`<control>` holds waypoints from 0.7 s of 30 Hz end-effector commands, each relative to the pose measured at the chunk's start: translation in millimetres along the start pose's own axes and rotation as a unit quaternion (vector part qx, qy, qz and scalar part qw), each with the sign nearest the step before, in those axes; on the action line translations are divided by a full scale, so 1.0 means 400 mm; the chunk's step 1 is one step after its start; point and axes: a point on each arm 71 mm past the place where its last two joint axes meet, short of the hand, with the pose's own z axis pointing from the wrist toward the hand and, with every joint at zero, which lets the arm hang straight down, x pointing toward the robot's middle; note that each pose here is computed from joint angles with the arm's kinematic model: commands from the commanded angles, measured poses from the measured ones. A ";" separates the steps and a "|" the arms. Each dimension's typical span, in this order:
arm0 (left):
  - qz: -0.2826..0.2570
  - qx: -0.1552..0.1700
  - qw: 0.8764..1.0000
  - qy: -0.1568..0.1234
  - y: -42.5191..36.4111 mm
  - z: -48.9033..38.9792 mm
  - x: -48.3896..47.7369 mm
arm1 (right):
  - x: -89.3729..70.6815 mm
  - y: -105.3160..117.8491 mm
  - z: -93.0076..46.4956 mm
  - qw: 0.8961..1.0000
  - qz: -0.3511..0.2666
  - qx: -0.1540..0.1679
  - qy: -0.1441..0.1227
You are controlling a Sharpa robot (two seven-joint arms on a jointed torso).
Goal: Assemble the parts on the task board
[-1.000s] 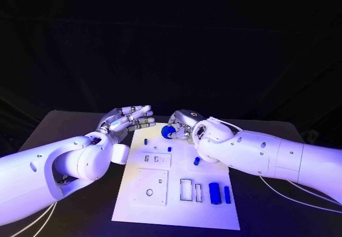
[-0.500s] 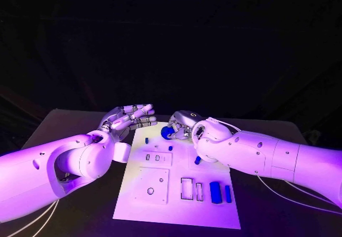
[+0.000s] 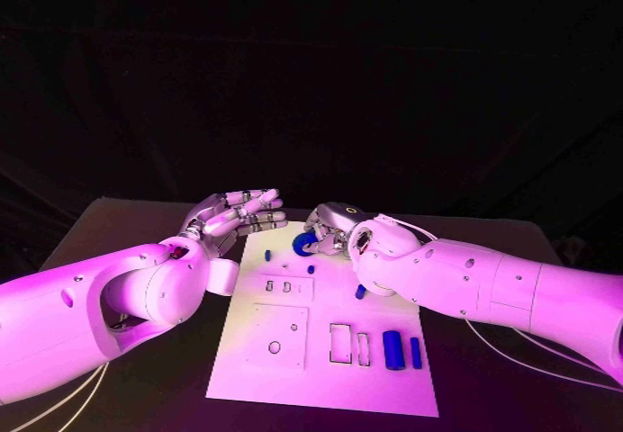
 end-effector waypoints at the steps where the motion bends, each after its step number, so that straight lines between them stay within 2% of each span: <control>1: -0.004 0.002 1.000 0.011 -0.002 0.001 0.007 | 0.005 0.004 0.000 1.000 0.000 -0.008 0.009; 13: -0.004 0.002 1.000 0.008 -0.003 0.000 0.003 | 0.000 -0.010 -0.020 1.000 0.009 -0.007 0.008; 17: -0.003 0.002 1.000 0.007 -0.003 0.000 0.001 | -0.017 -0.026 -0.041 1.000 0.025 -0.009 -0.018; 21: -0.003 0.003 1.000 0.007 -0.004 -0.001 -0.002 | -0.056 -0.060 -0.079 0.997 0.056 -0.014 -0.046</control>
